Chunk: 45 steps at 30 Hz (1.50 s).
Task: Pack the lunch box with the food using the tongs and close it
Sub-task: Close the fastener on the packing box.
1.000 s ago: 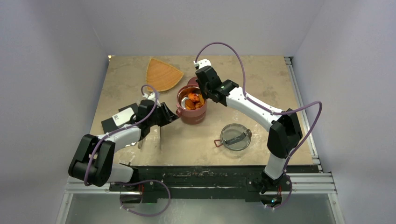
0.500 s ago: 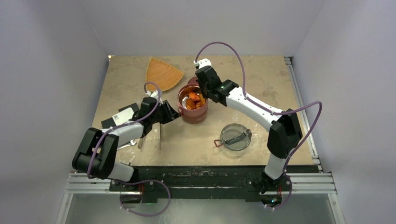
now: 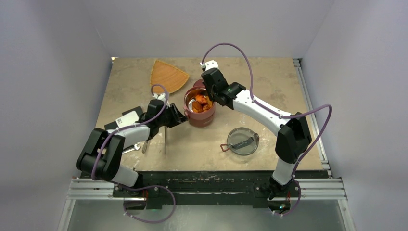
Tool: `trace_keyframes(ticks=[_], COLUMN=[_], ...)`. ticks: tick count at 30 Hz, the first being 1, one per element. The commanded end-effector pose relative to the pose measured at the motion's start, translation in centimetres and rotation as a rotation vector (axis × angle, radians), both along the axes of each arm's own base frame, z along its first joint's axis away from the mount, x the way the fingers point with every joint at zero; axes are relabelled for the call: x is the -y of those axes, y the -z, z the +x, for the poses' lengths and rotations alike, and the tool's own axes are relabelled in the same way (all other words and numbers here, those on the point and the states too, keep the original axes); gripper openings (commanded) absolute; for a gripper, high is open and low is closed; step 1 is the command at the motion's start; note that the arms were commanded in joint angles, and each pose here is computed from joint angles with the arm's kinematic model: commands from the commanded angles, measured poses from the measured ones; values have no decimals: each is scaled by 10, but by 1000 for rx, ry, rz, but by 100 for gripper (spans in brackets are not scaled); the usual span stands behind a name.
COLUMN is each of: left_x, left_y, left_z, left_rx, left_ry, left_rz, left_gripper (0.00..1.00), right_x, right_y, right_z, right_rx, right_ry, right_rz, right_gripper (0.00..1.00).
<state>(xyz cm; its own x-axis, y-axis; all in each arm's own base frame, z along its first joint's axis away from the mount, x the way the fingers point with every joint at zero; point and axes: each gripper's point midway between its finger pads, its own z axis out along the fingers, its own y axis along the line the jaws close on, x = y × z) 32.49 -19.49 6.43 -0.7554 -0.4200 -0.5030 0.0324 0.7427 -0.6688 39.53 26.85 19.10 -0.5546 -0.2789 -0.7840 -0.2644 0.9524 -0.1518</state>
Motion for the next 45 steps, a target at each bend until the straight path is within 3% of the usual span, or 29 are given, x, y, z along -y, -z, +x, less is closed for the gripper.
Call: trace_keyframes(ticks=[1, 15, 24, 33, 40, 45], left_x=[4, -19, -26, -12, 4, 11], left_y=[-37, -62, -114, -177, -163, -159], left_z=[19, 13, 13, 20, 23, 20], left_rx=[123, 160, 233, 321, 263, 260], left_ry=[-7, -79, -93, -32, 28, 33], left_rz=[-1, 88, 108, 56, 107, 102], left_gripper=[33, 39, 45, 54, 63, 66], right_x=[-4, 5, 16, 9, 7, 6], right_y=[-18, 13, 36, 9, -39, -63], right_z=[0, -3, -3, -6, -4, -5], right_rx=[36, -25, -85, -75, -7, 34], right_ry=[4, 26, 47, 20, 4, -28], right_rz=[38, 28, 36, 103, 160, 177], right_gripper=[0, 0, 2, 24, 43, 52])
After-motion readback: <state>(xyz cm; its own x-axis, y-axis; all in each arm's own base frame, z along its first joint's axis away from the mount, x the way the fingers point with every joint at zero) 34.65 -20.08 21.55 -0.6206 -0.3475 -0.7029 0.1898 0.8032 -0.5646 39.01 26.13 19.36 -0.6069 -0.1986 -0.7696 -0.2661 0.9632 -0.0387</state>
